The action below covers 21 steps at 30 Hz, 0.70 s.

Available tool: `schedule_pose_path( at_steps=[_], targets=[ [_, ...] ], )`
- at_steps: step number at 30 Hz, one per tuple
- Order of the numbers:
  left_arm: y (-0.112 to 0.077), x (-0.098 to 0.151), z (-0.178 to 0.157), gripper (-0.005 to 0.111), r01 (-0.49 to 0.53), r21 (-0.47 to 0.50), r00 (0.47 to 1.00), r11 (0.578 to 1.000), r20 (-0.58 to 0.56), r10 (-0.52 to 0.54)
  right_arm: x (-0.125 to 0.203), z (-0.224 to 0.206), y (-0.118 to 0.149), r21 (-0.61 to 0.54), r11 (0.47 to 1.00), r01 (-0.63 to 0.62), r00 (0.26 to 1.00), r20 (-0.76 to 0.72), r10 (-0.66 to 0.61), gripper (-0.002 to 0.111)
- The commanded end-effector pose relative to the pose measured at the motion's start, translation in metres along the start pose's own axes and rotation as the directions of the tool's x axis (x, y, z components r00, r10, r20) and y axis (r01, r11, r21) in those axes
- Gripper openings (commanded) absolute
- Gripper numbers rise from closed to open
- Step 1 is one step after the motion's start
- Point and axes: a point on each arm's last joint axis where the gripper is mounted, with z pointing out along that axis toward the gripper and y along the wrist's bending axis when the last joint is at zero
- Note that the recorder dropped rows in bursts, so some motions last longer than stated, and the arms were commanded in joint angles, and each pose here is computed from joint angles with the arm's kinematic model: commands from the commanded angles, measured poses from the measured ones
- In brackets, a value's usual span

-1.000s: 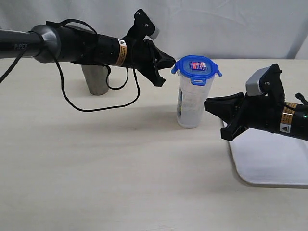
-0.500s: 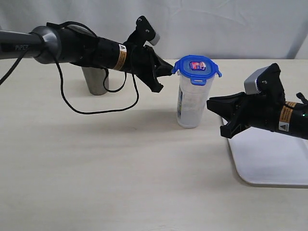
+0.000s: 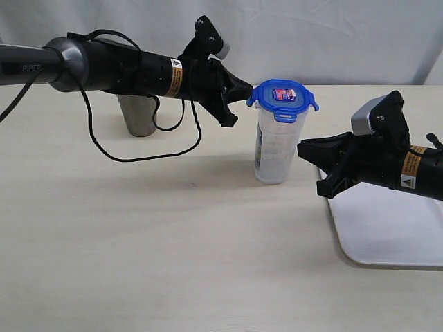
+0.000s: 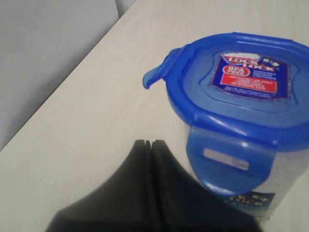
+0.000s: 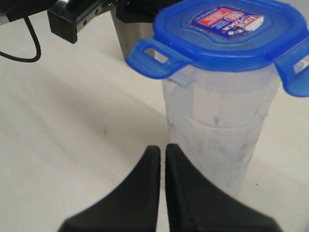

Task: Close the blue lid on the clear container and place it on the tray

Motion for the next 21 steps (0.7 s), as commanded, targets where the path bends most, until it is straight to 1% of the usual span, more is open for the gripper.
schedule_pose_path(
  at_steps=[1, 4, 10, 15, 21],
  targets=[
    [0.0011, -0.005, -0.0011, 0.0, -0.002, -0.002, 1.0, 1.0, 0.02, 0.002, -0.0011, 0.0011, -0.0007, 0.0, 1.0, 0.007, 1.0, 0.004, -0.007, 0.004],
    [0.0015, -0.005, -0.0024, 0.0, -0.009, 0.004, 1.0, 1.0, 0.018, 0.009, -0.0011, 0.0011, -0.0007, 0.0, 1.0, 0.007, 1.0, 0.004, -0.007, 0.004],
    [-0.0027, -0.0066, -0.0025, 0.0, -0.004, 0.05, 0.999, 0.999, 0.036, 0.002, -0.0011, 0.0011, -0.0007, 0.0, 1.0, 0.007, 1.0, 0.004, -0.007, 0.004],
    [-0.004, -0.0068, -0.0051, 0.0, -0.006, 0.063, 1.0, 0.998, -0.005, 0.006, -0.0011, 0.0011, -0.0007, 0.0, 1.0, 0.007, 1.0, 0.004, -0.007, 0.004],
    [-0.0029, -0.012, -0.0091, 0.0, -0.001, 0.048, 1.0, 0.999, -0.016, 0.002, -0.0011, 0.0011, -0.0007, 0.0, 1.0, 0.007, 1.0, 0.004, -0.007, 0.004]
  ],
)
